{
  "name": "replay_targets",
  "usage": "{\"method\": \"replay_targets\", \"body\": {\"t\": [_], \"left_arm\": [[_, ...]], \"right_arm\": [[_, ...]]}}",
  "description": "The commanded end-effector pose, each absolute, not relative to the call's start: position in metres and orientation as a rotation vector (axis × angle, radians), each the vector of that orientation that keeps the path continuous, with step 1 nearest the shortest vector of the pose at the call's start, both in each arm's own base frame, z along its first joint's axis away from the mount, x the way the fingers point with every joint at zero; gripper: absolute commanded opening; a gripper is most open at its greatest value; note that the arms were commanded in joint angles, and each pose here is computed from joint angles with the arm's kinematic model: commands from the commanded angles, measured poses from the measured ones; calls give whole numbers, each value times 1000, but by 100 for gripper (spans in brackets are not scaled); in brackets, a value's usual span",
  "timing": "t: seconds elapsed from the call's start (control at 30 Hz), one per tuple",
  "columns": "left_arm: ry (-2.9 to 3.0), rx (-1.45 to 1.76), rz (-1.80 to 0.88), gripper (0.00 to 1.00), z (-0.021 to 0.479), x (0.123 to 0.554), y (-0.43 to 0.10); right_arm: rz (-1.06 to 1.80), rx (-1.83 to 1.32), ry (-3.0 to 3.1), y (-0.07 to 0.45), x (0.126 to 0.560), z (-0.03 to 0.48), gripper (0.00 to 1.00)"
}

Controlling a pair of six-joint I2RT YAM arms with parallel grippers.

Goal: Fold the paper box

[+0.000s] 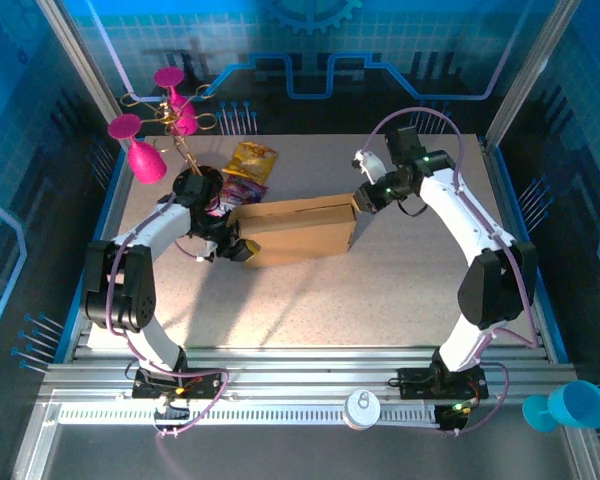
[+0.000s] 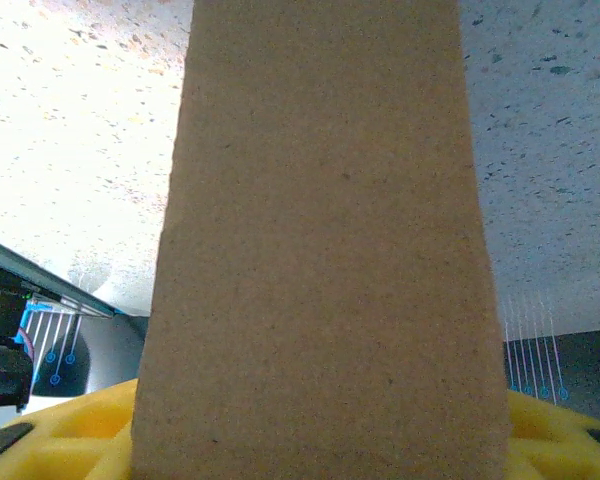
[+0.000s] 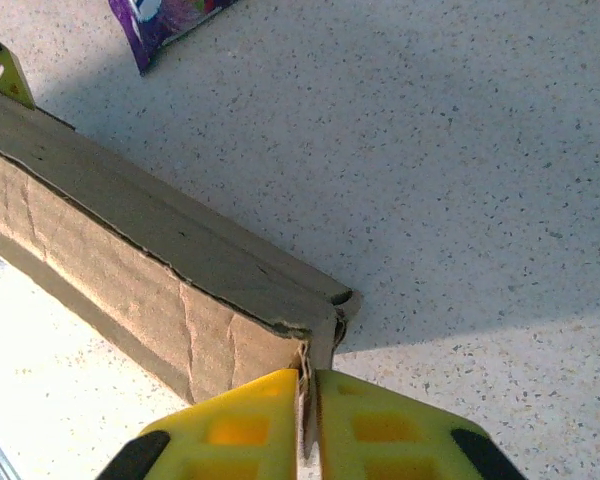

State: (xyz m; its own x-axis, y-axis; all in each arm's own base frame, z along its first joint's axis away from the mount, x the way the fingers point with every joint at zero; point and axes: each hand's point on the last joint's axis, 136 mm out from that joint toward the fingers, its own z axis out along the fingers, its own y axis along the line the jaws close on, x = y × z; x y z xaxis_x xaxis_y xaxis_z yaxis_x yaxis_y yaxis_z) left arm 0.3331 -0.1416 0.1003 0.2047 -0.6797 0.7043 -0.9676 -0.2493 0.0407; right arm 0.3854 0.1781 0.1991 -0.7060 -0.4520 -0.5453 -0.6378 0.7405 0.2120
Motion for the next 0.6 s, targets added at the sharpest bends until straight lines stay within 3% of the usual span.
{"method": "replay_targets", "body": {"t": [0.0,0.07,0.57], "left_arm": [[-1514,2184,551,12,65,319,-115],[-1516,2187,552,12,65,319,-115],[-1486,2198,563,12,62,324,-116]], "right_arm": [[535,-821,2488,183,385,201,6],[533,-799,2488,184,386,203,0],[582,-441,2616,192,374,201,0]]}}
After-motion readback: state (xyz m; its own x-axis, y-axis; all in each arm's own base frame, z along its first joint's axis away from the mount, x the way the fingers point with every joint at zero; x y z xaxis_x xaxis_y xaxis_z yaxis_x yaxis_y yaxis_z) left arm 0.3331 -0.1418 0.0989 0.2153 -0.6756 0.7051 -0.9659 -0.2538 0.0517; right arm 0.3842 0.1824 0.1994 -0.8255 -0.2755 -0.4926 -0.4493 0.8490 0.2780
